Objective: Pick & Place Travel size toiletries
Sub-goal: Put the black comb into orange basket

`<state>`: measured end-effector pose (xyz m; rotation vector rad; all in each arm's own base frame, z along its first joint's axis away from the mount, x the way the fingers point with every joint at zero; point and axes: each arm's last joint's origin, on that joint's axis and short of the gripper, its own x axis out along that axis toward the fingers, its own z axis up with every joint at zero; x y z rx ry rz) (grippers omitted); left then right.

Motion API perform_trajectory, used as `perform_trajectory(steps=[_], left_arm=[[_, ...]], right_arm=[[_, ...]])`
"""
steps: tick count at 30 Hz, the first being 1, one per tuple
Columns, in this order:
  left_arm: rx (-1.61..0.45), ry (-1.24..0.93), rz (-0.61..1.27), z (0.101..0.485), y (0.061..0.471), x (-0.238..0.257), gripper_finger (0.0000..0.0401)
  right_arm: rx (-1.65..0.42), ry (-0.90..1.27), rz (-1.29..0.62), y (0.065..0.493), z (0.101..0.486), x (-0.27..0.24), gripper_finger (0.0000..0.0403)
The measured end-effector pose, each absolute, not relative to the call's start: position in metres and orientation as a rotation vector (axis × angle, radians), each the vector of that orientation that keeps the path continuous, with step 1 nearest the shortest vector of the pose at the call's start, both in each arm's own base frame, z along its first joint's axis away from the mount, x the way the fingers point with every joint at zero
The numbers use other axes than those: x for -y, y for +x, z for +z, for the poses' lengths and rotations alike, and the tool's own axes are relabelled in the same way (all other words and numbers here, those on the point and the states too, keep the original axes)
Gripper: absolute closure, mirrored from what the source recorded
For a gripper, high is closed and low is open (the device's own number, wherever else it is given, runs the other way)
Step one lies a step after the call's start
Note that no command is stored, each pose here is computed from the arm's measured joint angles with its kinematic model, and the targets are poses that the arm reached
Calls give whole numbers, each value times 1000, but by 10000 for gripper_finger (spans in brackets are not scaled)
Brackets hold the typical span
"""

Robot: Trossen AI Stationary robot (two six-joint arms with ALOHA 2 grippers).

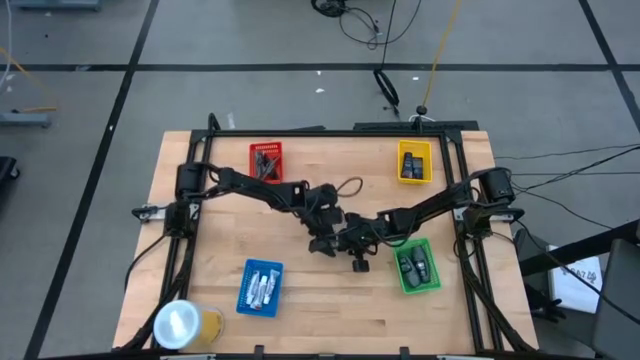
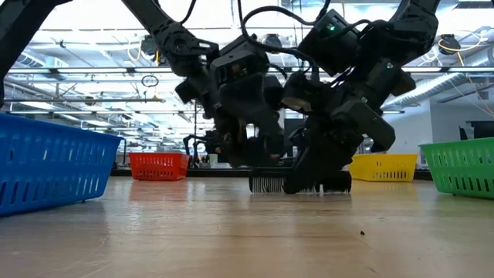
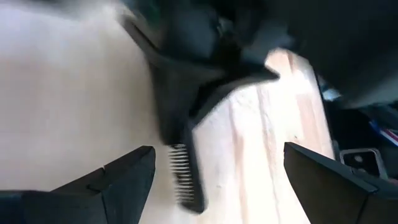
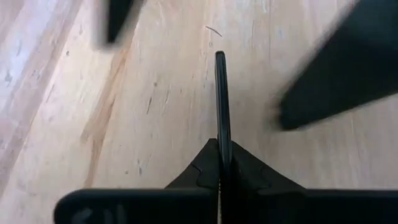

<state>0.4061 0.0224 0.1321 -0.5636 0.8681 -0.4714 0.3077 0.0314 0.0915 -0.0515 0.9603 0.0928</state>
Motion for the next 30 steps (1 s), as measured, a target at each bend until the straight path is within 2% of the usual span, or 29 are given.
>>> perform_trajectory(steps=[9, 14, 18, 24, 30], left_arm=[[-835, -445, -320, 177, 389, -42, 52], [-798, -347, -270, 193, 387, -29, 52], [-781, -195, -268, 196, 388, -13, 52], [-820, -4, -99, 192, 387, -5, 52], [-878, -10, -34, 188, 383, -10, 52]], right_arm=[[-902, -95, 71, 303, 119, -26, 401], [-878, -90, 42, 312, 122, -14, 402], [-844, -92, 28, 321, 130, -8, 402], [-798, -97, 26, 329, 141, -6, 402], [-792, -104, 22, 327, 146, -5, 402]])
